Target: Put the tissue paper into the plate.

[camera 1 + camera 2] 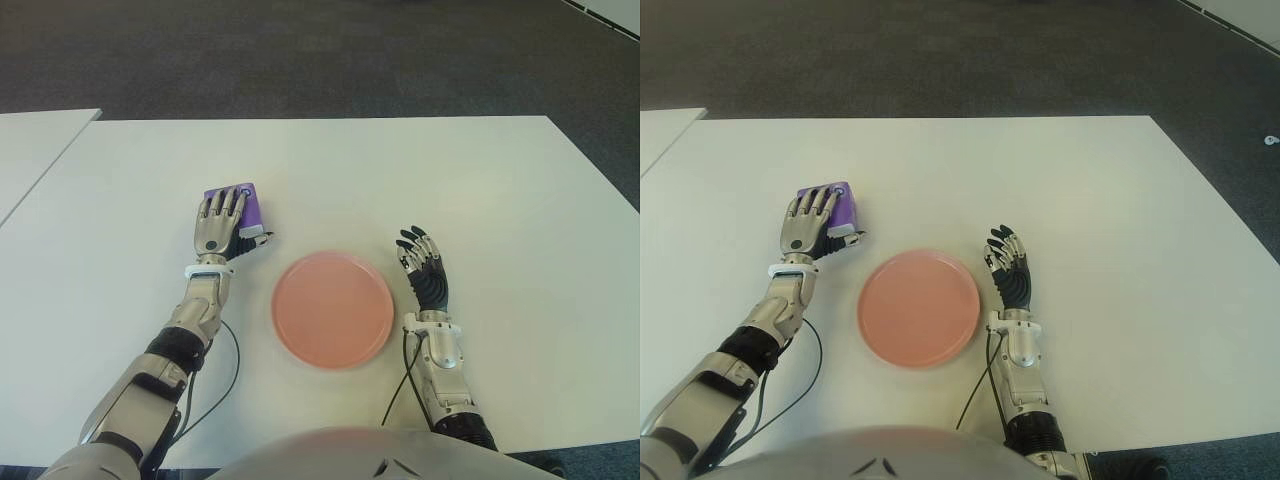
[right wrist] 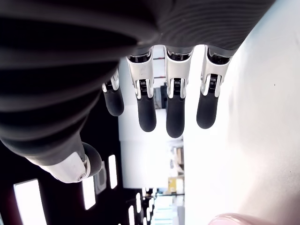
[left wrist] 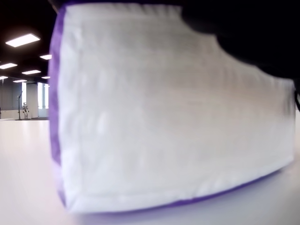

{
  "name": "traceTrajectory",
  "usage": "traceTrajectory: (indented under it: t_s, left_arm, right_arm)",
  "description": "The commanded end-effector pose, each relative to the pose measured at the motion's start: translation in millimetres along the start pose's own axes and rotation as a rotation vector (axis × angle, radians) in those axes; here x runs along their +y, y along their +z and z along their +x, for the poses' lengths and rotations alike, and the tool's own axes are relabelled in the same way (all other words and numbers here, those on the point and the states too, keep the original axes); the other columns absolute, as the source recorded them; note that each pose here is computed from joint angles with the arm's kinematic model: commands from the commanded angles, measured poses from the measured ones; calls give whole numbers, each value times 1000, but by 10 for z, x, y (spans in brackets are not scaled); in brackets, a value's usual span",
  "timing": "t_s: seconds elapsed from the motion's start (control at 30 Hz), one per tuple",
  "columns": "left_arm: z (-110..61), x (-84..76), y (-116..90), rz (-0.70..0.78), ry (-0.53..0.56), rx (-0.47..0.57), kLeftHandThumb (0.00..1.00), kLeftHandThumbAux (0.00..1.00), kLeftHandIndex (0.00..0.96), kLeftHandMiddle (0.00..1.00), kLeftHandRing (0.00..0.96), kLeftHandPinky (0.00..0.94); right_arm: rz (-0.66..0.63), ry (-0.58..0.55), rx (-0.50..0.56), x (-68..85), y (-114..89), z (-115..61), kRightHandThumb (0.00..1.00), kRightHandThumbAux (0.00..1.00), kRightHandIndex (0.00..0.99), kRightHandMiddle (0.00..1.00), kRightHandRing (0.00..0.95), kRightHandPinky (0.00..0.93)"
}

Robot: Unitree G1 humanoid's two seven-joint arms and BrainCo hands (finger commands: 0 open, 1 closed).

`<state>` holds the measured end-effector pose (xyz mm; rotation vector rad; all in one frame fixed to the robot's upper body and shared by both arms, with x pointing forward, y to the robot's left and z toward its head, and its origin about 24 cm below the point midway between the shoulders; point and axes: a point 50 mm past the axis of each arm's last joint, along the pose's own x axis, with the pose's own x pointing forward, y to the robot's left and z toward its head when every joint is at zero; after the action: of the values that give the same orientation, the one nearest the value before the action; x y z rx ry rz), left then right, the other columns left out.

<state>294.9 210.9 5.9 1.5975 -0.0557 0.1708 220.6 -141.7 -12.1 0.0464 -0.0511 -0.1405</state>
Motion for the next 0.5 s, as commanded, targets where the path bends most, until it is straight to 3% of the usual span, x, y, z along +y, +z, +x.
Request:
traceTrajectory:
  t_s: [0.03, 0.5]
  left_arm:
    - [1, -51, 43, -6, -6, -6, 270, 225, 0, 0, 0, 0]
    - [30, -64, 51, -3, 6, -8, 260, 249, 0, 0, 0, 0]
  right_arm:
    - [10, -43, 179, -63, -306, -265, 388, 612, 155, 245, 260, 289]
    - [34, -47, 188, -64, -303, -289, 387, 615, 155, 243, 255, 277]
